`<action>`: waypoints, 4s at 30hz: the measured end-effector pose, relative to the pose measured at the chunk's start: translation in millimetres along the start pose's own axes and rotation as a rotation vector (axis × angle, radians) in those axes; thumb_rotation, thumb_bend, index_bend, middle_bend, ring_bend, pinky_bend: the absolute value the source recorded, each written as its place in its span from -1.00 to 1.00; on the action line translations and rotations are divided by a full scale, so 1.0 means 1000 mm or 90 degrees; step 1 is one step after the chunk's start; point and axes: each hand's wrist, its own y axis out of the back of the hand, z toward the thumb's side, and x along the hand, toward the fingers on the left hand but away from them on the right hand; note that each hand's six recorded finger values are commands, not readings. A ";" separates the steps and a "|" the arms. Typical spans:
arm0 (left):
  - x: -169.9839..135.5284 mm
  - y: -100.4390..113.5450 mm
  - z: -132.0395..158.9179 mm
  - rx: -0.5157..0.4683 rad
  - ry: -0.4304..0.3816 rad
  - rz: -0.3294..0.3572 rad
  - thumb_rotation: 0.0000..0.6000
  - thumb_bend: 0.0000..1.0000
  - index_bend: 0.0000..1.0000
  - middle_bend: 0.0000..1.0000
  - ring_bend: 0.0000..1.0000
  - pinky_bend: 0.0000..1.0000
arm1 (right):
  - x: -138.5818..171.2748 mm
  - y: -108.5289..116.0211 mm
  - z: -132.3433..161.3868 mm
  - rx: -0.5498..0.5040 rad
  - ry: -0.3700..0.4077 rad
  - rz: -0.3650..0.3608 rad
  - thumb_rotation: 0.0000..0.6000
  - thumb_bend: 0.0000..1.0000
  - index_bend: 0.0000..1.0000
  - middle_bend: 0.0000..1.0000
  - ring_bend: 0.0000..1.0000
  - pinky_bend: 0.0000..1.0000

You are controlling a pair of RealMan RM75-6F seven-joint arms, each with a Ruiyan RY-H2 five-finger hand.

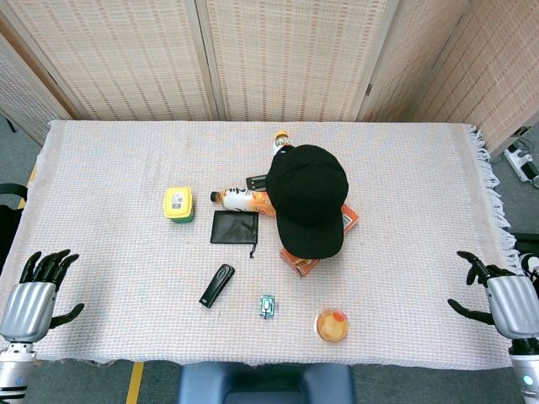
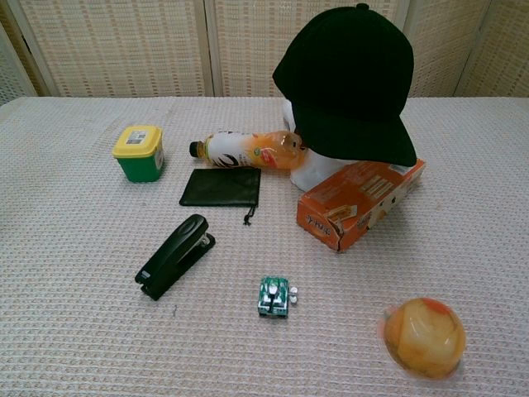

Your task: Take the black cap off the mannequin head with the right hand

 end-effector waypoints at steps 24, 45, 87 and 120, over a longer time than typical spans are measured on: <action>-0.016 0.012 -0.006 -0.013 0.002 0.021 1.00 -0.58 -0.62 -0.68 -0.69 -0.81 | -0.048 -0.028 0.079 -0.036 0.172 -0.063 1.00 -0.98 -0.23 0.88 0.94 1.00; -0.024 0.018 -0.020 -0.014 0.024 0.024 1.00 -0.58 -0.62 -0.68 -0.69 -0.81 | -0.122 -0.092 0.187 -0.075 0.286 -0.119 1.00 -0.93 -0.20 0.92 0.99 1.00; -0.027 0.020 -0.028 -0.037 0.011 0.035 1.00 -0.58 -0.62 -0.68 -0.69 -0.81 | -0.175 -0.013 0.184 -0.308 0.186 -0.263 1.00 0.80 0.55 0.99 1.00 1.00; -0.023 0.012 -0.022 -0.027 0.003 0.011 1.00 -0.58 -0.63 -0.68 -0.69 -0.81 | -0.190 0.051 0.071 -0.097 0.072 -0.237 1.00 0.84 0.57 1.00 1.00 1.00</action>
